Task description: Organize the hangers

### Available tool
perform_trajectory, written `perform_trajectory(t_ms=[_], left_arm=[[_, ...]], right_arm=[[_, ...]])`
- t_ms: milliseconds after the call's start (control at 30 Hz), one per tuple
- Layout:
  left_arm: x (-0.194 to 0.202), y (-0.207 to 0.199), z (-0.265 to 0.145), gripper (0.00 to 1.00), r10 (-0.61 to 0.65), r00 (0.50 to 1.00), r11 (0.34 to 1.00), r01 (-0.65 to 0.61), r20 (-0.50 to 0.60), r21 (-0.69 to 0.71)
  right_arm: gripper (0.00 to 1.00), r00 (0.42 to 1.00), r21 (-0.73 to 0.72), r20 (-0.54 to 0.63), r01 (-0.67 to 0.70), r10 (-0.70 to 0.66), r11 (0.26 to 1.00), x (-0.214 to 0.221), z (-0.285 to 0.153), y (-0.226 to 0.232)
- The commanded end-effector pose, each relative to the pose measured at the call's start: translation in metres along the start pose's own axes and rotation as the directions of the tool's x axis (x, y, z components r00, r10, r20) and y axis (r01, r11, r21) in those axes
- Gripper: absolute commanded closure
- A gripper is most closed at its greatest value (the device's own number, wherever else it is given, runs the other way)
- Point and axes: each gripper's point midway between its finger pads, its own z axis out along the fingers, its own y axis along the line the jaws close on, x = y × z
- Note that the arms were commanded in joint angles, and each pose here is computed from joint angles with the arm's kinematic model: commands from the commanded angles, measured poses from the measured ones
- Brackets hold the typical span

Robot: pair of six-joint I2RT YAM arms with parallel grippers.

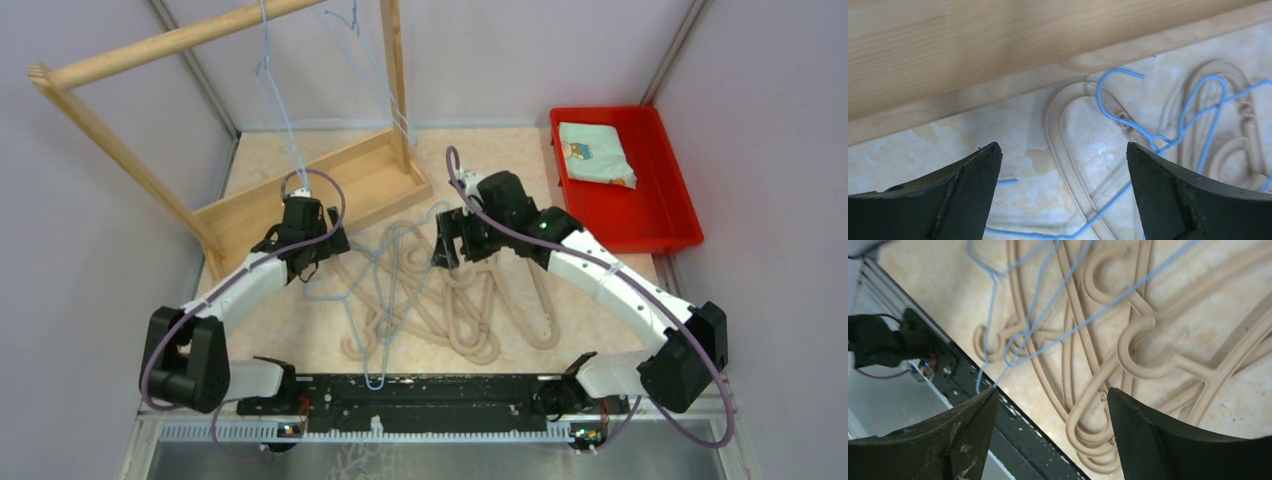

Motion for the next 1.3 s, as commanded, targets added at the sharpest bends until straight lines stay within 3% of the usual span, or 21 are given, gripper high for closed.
perform_trajectory(t_ms=[0,200,367,600,833,1000,1267], left_arm=[[-0.001,-0.020,-0.033,0.00,-0.060,0.997,0.989,0.065,-0.043,0.135],[0.007,-0.048,-0.095,0.06,-0.150,0.984,0.928,0.173,-0.095,0.329],[0.059,-0.038,-0.116,0.12,-0.199,0.953,0.927,0.259,-0.230,0.272],[0.127,-0.029,-0.109,0.17,-0.239,0.905,0.930,0.318,-0.351,0.186],[0.157,-0.023,-0.100,0.18,-0.279,0.883,0.920,0.359,-0.376,0.160],[0.166,-0.022,-0.087,0.22,-0.325,0.873,0.907,0.397,-0.365,0.141],[0.157,-0.025,-0.067,0.31,-0.326,0.894,0.934,0.355,-0.306,0.045]], right_arm=[[0.21,0.996,0.017,0.082,0.027,-0.028,1.000,-0.004,0.001,-0.007],[0.23,0.999,0.029,0.031,0.033,-0.034,0.999,0.017,0.011,-0.017],[0.23,0.999,0.044,0.015,0.039,-0.040,0.998,0.018,0.016,-0.021],[0.25,1.000,0.032,-0.021,-0.008,0.009,0.999,0.021,0.031,-0.021],[0.28,0.996,0.078,-0.086,-0.007,0.014,0.997,0.027,0.035,-0.030],[0.29,0.995,0.093,-0.095,-0.009,0.018,0.996,0.033,0.030,-0.032],[0.29,0.994,0.093,-0.110,-0.013,0.023,0.996,0.041,0.029,-0.034]])
